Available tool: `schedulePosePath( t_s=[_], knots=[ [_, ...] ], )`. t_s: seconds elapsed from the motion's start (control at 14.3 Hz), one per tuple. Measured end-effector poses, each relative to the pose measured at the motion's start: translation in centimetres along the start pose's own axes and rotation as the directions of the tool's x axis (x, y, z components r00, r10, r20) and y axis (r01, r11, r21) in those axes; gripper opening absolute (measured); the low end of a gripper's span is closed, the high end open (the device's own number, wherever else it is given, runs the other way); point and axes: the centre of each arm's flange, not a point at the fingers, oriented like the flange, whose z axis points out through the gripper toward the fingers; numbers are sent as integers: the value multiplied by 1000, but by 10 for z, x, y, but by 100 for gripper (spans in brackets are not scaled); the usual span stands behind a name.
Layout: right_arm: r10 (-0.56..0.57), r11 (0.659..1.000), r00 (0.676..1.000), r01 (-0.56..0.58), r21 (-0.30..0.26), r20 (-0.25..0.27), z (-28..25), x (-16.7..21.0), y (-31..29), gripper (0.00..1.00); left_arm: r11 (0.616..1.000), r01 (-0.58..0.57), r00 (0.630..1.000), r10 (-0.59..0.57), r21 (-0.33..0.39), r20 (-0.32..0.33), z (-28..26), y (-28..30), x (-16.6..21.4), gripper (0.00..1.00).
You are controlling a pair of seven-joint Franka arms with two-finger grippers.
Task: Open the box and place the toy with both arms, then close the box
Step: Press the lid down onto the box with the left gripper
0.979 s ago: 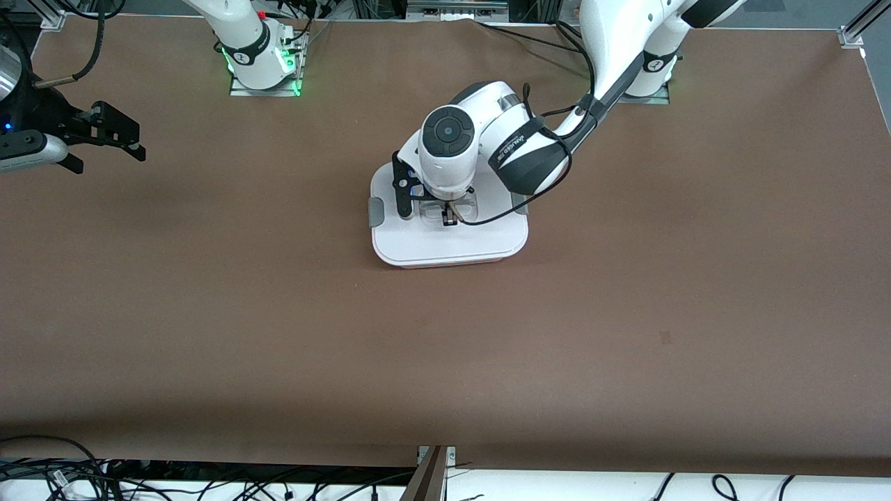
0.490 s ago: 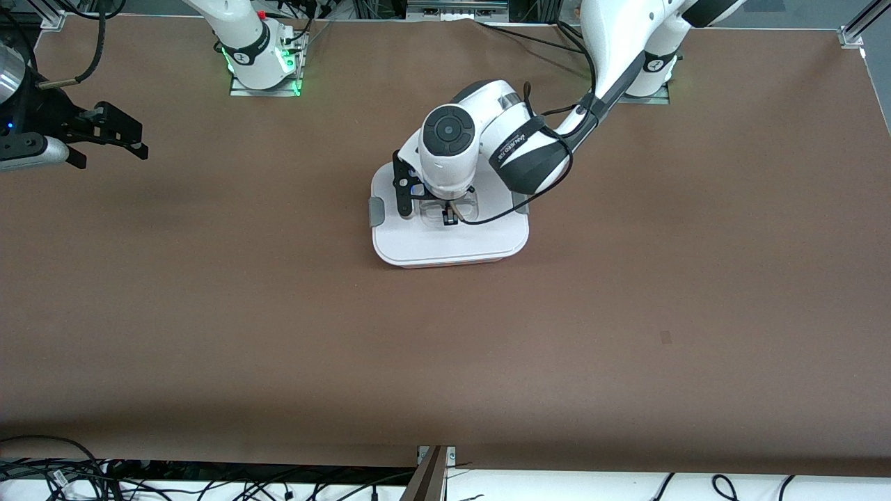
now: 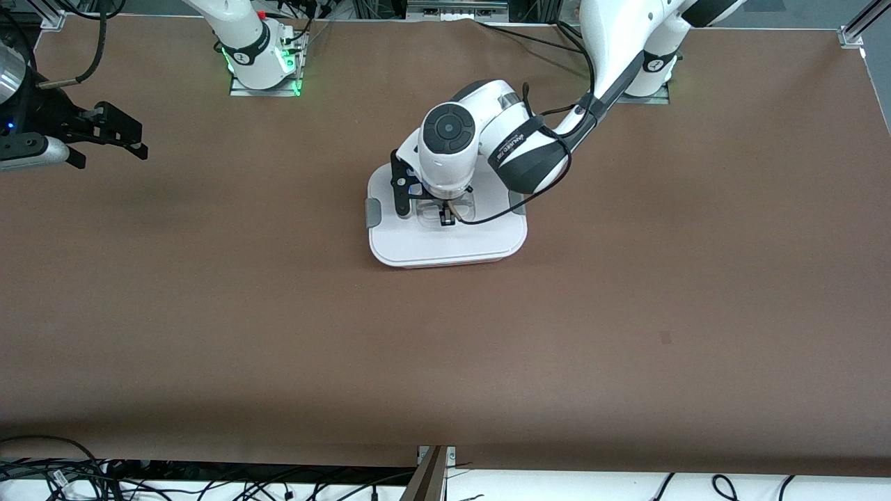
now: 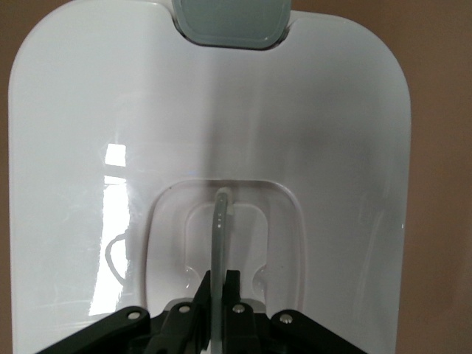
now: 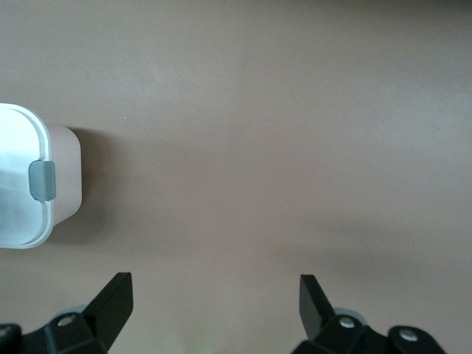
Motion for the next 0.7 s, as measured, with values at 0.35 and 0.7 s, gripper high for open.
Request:
schedulePosePath(
  t_s=[0.35,0.7],
  knots=[
    [-1,1000,1000,1,-6,0,0,0,0,100,1000,-15,1000,15,-8,10,4,9,1,7],
    [-9,1000,1000,9,-9,1,0,0,-1,100,1000,-18,1000,18,-7,3,5,11,1,7]
  ],
)
